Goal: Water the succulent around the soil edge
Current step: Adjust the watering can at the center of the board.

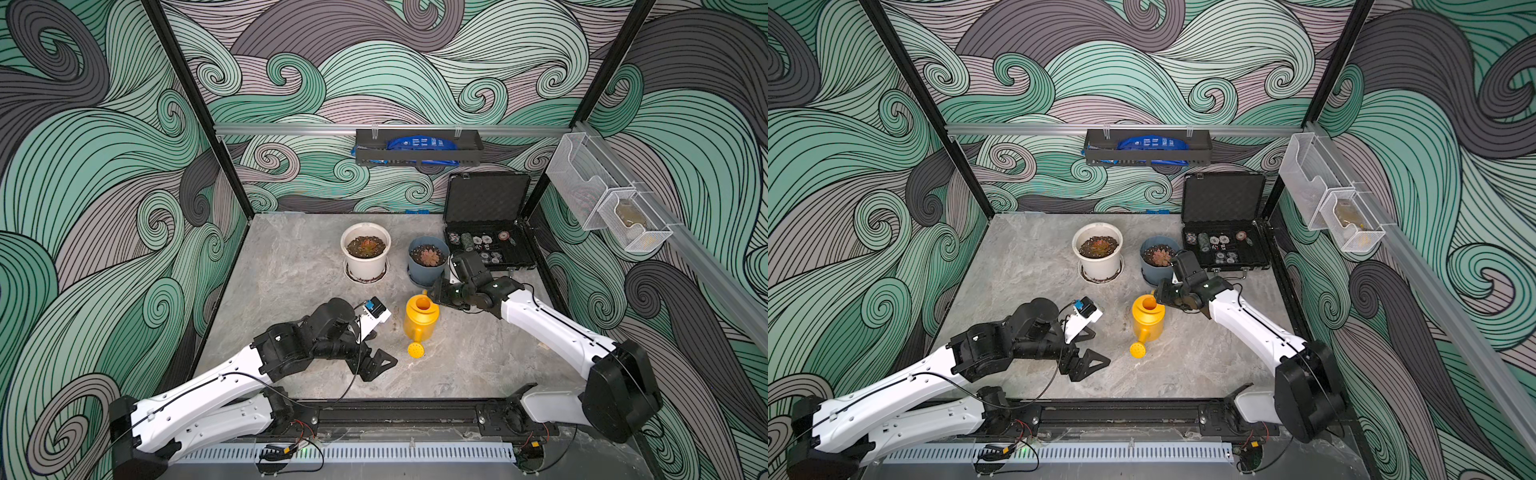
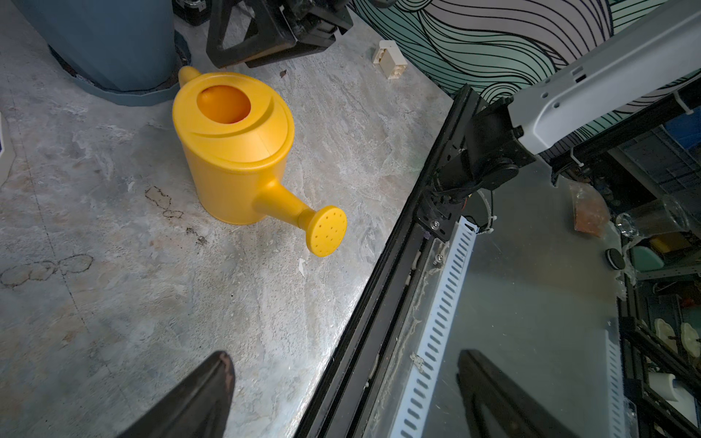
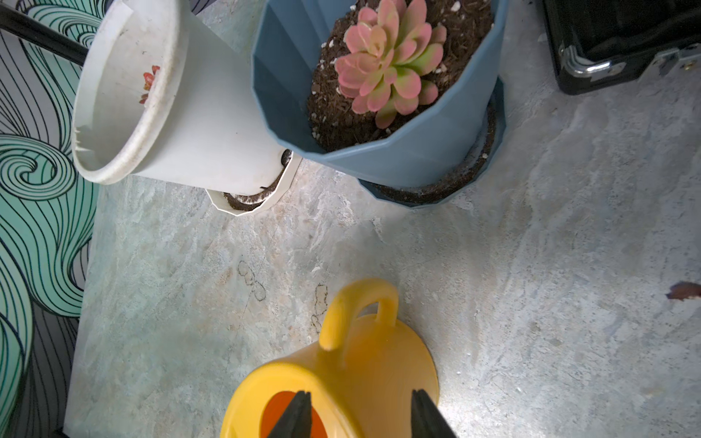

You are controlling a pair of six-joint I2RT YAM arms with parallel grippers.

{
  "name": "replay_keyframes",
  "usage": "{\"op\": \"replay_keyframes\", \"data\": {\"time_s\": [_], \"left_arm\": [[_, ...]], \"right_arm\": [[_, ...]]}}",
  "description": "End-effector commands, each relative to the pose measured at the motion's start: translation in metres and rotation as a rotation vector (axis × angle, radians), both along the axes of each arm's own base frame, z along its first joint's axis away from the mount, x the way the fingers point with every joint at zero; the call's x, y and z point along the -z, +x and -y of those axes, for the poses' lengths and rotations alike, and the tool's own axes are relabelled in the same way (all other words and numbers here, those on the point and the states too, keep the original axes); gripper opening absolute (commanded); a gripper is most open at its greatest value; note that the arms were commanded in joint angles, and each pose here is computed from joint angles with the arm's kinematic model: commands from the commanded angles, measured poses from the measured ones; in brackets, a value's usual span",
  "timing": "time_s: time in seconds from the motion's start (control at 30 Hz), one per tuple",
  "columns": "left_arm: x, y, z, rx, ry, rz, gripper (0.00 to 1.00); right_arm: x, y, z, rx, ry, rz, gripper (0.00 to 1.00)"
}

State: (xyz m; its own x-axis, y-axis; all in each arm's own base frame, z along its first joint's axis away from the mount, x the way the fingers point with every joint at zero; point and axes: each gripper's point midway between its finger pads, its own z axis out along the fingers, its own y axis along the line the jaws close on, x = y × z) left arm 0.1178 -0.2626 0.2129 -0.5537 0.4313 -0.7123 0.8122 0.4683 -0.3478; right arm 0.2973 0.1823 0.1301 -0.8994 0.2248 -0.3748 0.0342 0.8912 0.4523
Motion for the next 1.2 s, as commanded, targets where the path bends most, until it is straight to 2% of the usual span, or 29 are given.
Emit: {"op": "replay_keyframes", "data": {"time_s": [0.0,0.13,0.5,0.77,0.97,1.17], "left_arm": [[-0.004,-0.003,0.001,0.023,-0.016,0.016,0.95],[-0.004,-0.003,0.000,0.020,-0.014,0.015,0.94],[0.000,-0.002,0.001,0.016,-0.004,0.008,0.95],[0.002,-0.001,0.001,0.011,0.003,0.007,0.95],[0.003,0.002,0.000,-0.004,0.011,0.011,0.94],[0.003,0.010,-0.005,-0.052,0.032,0.035,0.95]], "right_arm": [[0.005,-0.005,0.008,0.004,-0.022,-0.009,0.39],[0.005,-0.011,0.009,0.000,-0.017,-0.016,0.36],[-0.013,-0.032,0.007,-0.028,0.069,0.037,0.37],[-0.018,-0.068,-0.007,-0.106,0.106,0.023,0.36],[-0.020,-0.100,-0.016,-0.154,0.147,0.026,0.27],[-0.010,-0.123,-0.017,-0.190,0.177,-0.023,0.04]]}}
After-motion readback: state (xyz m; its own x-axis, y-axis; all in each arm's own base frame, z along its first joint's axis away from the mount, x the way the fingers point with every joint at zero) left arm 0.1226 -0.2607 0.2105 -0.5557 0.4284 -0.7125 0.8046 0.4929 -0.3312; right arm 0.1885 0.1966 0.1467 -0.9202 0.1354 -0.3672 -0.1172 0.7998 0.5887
